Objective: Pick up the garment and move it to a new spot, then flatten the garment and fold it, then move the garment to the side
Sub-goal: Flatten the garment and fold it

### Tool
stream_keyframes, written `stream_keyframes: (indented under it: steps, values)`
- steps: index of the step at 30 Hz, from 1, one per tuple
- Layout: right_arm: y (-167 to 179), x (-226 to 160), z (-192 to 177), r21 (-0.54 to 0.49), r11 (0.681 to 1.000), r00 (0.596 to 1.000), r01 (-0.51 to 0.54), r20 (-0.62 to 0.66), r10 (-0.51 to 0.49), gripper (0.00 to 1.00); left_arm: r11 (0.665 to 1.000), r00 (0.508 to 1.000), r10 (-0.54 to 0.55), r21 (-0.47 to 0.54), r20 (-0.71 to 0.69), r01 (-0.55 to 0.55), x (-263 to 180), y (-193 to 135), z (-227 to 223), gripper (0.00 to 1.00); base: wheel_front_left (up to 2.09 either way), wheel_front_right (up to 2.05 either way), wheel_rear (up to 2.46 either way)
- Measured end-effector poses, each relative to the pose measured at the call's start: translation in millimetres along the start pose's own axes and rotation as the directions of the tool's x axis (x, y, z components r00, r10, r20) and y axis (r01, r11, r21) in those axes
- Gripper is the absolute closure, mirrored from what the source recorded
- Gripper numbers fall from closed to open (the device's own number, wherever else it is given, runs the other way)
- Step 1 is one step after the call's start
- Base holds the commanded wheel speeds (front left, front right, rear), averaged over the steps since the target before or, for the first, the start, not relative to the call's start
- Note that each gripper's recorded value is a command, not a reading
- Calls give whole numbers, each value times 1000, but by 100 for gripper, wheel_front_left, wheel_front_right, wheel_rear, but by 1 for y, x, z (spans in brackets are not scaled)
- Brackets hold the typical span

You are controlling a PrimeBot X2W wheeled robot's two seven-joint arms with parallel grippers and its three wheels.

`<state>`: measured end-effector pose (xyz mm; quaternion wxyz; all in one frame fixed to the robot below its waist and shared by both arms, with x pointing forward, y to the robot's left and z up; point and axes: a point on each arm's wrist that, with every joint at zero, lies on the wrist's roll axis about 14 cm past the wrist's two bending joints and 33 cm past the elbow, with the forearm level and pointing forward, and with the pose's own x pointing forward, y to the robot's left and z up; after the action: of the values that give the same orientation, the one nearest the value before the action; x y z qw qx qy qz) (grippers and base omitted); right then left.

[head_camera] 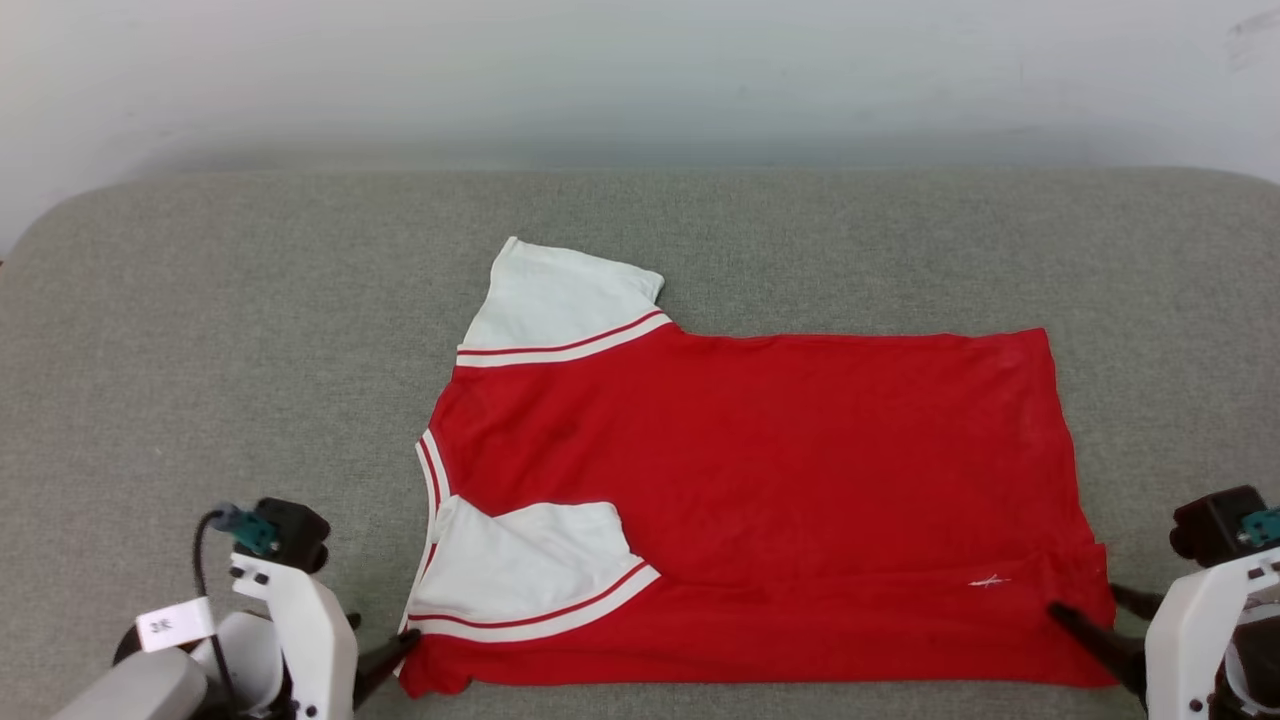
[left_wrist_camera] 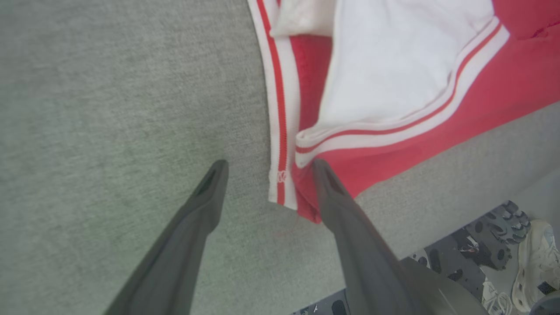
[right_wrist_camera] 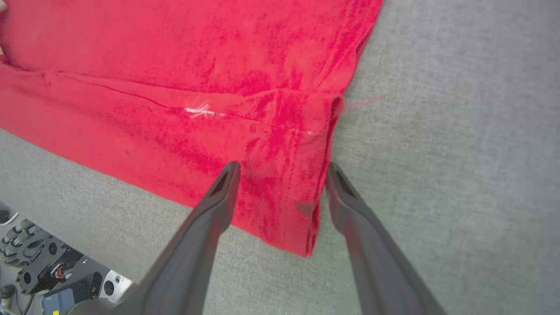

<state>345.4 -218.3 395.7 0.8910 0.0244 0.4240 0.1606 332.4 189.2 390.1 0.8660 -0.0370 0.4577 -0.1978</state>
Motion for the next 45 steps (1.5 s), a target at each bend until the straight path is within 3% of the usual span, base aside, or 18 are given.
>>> stream_keyframes:
  steps: [3, 6, 11, 15, 19, 24, 32, 45]
  values:
    - [-4, -9, 26, -15, 1000, 990, 26, 140, -24, 0, 1000, 996, 22, 13, 85, -23, -11, 7, 20, 0, 0, 0, 0]
    - [-8, -20, 57, -24, 997, 949, 67, 309, -56, 0, 997, 977, 48, 50, 207, -60, -22, 13, 51, 0, 0, 0, 0]
    - [0, -39, 107, -17, 994, 817, 112, 571, -82, 0, 984, 917, 85, 111, 389, -139, -36, 22, 111, 0, 0, 0, 0]
    - [11, -54, 135, 15, 992, 700, 123, 707, -98, 0, 979, 862, 70, 129, 503, -155, -39, 20, 161, 0, 0, 0, 0]
    - [24, -61, 147, 26, 991, 634, 129, 766, -102, 0, 972, 847, 51, 170, 529, -164, -28, 18, 197, 0, 0, 0, 0]
    - [30, -52, 145, 28, 991, 640, 129, 761, -105, 0, 972, 888, 19, 201, 460, -125, 3, 15, 229, 0, 0, 0, 0]
    - [24, -23, 138, 40, 990, 680, 137, 722, -124, 0, 979, 986, 15, 197, 164, -47, 69, 19, 242, 0, 0, 0, 0]
    - [7, 27, 125, 44, 988, 745, 147, 652, -139, 0, 976, 984, 100, 205, -149, -68, 158, 44, 236, 0, 0, 0, 0]
